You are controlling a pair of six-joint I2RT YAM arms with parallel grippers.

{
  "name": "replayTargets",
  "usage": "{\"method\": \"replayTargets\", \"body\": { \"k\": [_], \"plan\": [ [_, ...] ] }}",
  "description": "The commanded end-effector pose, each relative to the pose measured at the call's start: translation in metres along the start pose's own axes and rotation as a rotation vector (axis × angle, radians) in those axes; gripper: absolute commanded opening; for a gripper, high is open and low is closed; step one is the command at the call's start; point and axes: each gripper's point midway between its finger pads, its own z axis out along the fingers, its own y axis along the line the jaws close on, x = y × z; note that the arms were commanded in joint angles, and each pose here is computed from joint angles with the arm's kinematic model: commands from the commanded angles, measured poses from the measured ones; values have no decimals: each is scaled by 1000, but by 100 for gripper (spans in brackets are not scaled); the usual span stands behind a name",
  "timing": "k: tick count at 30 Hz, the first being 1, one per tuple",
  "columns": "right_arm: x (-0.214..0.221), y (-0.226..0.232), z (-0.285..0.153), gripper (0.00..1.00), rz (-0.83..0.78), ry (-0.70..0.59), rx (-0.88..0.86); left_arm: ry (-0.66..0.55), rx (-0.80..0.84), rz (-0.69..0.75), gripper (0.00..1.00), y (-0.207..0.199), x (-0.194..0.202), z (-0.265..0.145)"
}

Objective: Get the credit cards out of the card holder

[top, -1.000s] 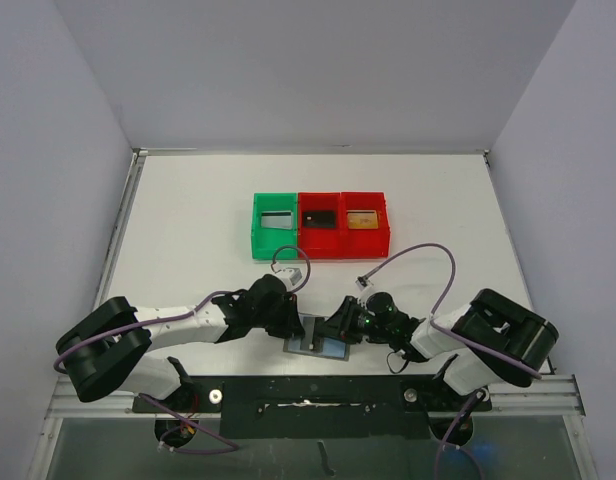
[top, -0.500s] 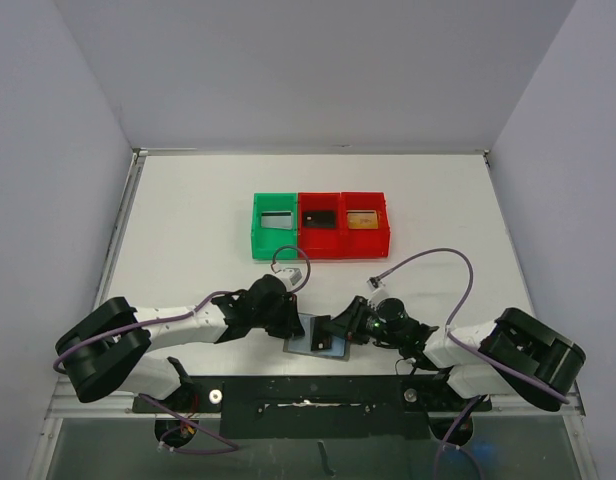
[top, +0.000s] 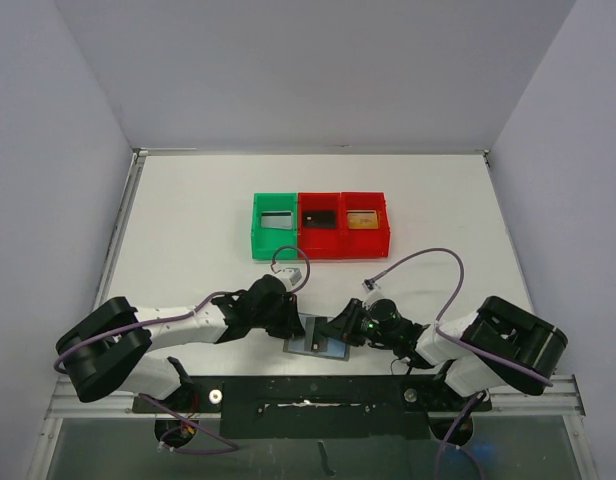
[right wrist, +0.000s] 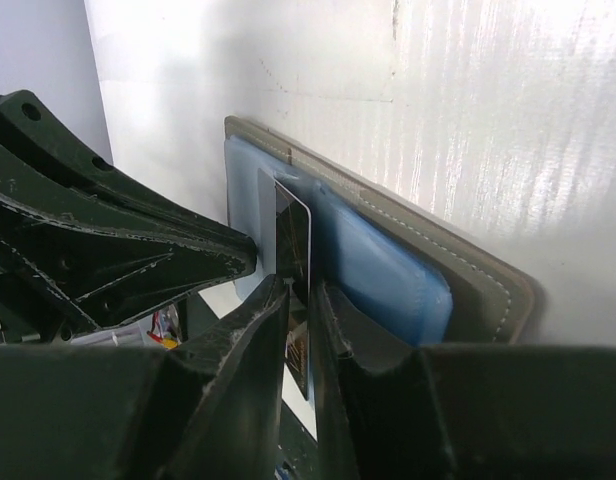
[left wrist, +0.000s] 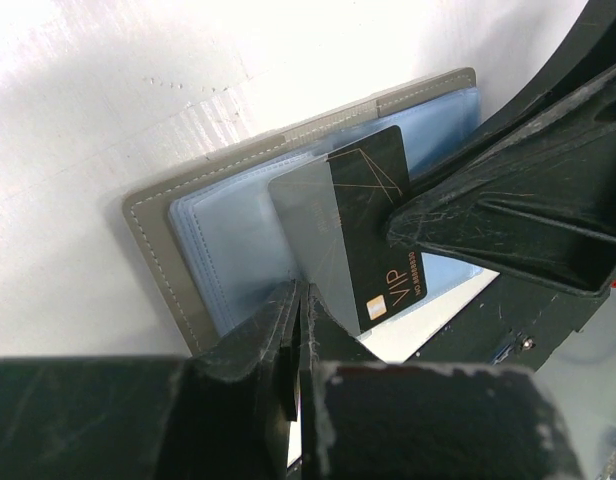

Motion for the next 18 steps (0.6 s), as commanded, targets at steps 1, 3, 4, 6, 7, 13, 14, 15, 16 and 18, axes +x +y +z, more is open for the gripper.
{"method": "replayTargets", "body": {
  "k": [1,3,4,6,7,13,14,15,16,18],
  "plan": [
    [-5,21,4,17,-51,-12,-78,51,-58,-4,0,17,17,2],
    [-4,22,4,20,-52,-10,-81,45,-54,-8,0,17,17,1],
    [-4,22,5,23,-50,-5,-78,42,-50,-10,0,16,16,1],
    [-3,22,6,24,-51,2,-79,42,-46,-10,0,16,17,0],
    [-3,23,7,24,-48,3,-78,41,-45,-11,0,16,17,0],
    [-9,-6,16,19,44,-58,39,-17,-34,-58,0,17,13,-3],
    [-9,-7,14,18,44,-56,27,-61,0,-66,0,13,8,-3],
    [-9,-5,12,18,42,-58,9,-81,12,-79,0,13,6,-4],
    [-7,-1,12,18,29,-54,-13,-94,16,-84,0,13,5,-6],
    [0,6,14,17,-10,-11,-42,-103,13,-90,0,16,5,-7]
  ]
}}
